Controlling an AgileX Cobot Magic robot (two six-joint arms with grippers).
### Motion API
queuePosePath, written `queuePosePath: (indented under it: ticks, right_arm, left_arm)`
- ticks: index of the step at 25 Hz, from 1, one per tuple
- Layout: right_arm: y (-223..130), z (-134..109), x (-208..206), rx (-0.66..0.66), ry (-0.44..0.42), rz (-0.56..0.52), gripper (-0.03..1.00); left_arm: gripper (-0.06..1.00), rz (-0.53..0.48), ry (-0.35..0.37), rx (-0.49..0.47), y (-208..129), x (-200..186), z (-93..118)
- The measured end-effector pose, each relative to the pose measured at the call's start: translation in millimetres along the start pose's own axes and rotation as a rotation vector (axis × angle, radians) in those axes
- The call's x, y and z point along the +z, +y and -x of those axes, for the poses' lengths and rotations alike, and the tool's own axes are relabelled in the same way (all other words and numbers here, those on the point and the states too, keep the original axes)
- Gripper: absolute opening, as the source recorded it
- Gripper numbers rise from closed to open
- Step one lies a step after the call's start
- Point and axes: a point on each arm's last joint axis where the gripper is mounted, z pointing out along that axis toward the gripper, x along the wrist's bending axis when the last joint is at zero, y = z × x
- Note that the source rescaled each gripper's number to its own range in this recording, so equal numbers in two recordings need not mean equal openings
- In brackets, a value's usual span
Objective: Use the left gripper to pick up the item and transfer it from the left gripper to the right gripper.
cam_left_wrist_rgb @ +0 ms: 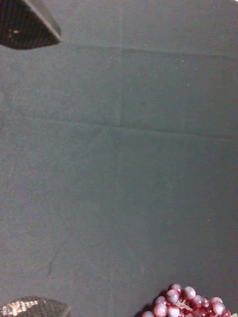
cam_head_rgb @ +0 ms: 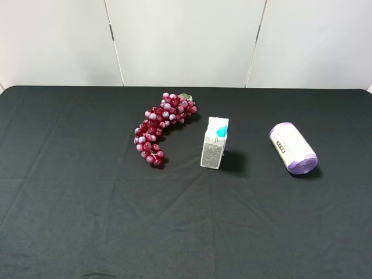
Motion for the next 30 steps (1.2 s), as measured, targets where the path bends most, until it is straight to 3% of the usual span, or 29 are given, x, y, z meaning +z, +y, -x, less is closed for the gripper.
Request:
queuePosePath:
  ticks: [5,10,30]
  right_arm:
    - [-24,1,-10,0.001,0.005,0.2,1.0]
    - [-39,2,-14,-0.003,0.001,0.307,1.0]
    - [-47,3,-2,0.0,0.002,0.318,1.0]
  left_arm:
    - [1.0,0.0,0.0,0.0,0,0,0]
    - [1.0,0.0,0.0,0.0,0,0,0]
    - [1.0,0.0,0.0,0.0,0,0,0]
